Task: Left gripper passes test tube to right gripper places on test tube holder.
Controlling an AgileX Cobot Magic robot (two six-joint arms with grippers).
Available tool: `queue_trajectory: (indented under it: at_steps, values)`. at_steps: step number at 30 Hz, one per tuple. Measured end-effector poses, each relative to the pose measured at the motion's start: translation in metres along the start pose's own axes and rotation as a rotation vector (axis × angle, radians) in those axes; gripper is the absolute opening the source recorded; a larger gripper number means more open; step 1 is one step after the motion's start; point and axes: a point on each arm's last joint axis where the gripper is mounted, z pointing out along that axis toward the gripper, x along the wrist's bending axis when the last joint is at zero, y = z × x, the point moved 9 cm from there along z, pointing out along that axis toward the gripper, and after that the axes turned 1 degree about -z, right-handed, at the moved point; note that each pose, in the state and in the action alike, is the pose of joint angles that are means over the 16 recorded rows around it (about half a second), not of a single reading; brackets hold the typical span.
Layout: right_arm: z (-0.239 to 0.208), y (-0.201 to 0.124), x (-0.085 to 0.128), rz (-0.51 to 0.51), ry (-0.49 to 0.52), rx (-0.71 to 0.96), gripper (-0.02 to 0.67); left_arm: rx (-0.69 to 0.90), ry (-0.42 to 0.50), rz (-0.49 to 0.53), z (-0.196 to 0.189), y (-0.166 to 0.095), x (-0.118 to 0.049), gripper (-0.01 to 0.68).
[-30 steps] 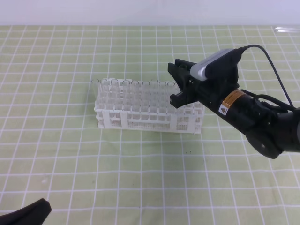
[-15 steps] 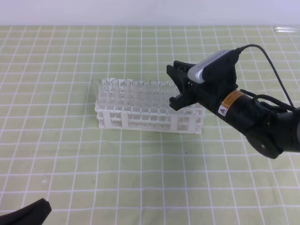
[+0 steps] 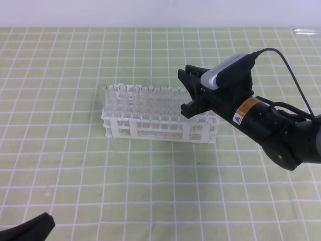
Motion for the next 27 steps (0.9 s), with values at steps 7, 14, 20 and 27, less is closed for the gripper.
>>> queue_trajectory:
  at_steps: [7,14,20,27]
  values:
    - [-0.001,0.002,0.000,0.006,-0.003,0.008,0.228,0.002,0.000,0.001,0.000,-0.001,0.000,-0.002]
    - [-0.006,0.016,0.000,-0.004,-0.007,0.000,0.346,0.005,0.000,0.001,0.000,-0.002,0.000,-0.002]
    - [-0.014,0.040,0.004,-0.023,0.007,-0.014,0.383,0.001,0.000,0.000,0.000,-0.001,0.000,-0.002]
    - [-0.035,0.081,0.016,-0.045,0.046,-0.019,0.336,0.002,0.000,0.000,0.000,-0.001,0.000,-0.002]
